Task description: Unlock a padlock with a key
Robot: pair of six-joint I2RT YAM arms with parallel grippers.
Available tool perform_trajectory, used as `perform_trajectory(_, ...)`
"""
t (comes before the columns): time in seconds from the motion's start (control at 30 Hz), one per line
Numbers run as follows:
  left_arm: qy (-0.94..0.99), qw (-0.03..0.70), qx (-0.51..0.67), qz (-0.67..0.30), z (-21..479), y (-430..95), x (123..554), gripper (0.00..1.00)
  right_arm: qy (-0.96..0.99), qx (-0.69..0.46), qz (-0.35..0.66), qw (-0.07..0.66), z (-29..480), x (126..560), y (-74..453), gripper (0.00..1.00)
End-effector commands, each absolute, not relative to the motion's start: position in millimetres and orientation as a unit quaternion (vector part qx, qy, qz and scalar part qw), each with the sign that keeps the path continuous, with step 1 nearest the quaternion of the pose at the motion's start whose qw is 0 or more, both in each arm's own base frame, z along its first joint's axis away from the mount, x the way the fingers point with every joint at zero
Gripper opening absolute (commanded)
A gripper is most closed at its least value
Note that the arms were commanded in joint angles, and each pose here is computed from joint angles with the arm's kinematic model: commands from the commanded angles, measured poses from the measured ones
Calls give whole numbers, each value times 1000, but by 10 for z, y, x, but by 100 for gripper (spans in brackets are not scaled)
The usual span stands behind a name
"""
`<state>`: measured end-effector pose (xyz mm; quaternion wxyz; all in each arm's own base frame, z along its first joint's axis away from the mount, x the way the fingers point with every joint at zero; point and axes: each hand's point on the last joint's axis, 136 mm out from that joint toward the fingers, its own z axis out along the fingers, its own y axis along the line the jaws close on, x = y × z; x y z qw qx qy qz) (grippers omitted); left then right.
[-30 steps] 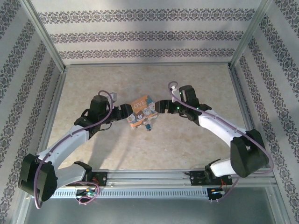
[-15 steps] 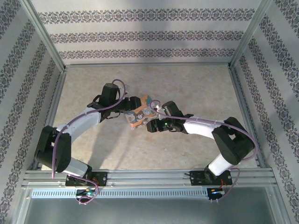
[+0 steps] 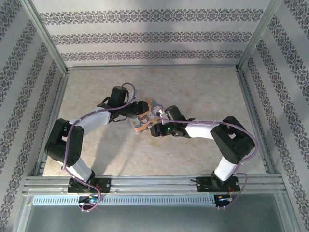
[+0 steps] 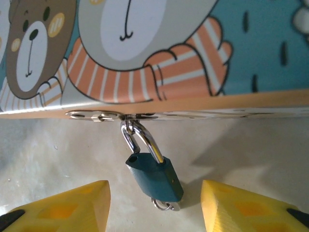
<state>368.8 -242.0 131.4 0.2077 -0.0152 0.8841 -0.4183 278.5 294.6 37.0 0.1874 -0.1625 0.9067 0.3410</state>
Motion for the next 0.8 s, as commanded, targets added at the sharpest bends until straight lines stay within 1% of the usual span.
perform_trajectory(0.0,877,220,-2,-427,1355,-2462,3745,60,895,-180,357,200,446,2834,3071,50)
perform_trajectory(0.4,881,216,-13,-421,1242,-2448,3761,59,893,-179,365,191,390,2820,3105,39)
perform_trajectory(0.63,884,212,-20,-416,1181,-2424,3757,59,895,-173,365,190,371,2819,3102,30)
perform_trajectory(0.77,886,209,-21,-414,1149,-2418,3743,59,896,-166,363,193,375,2828,3081,22)
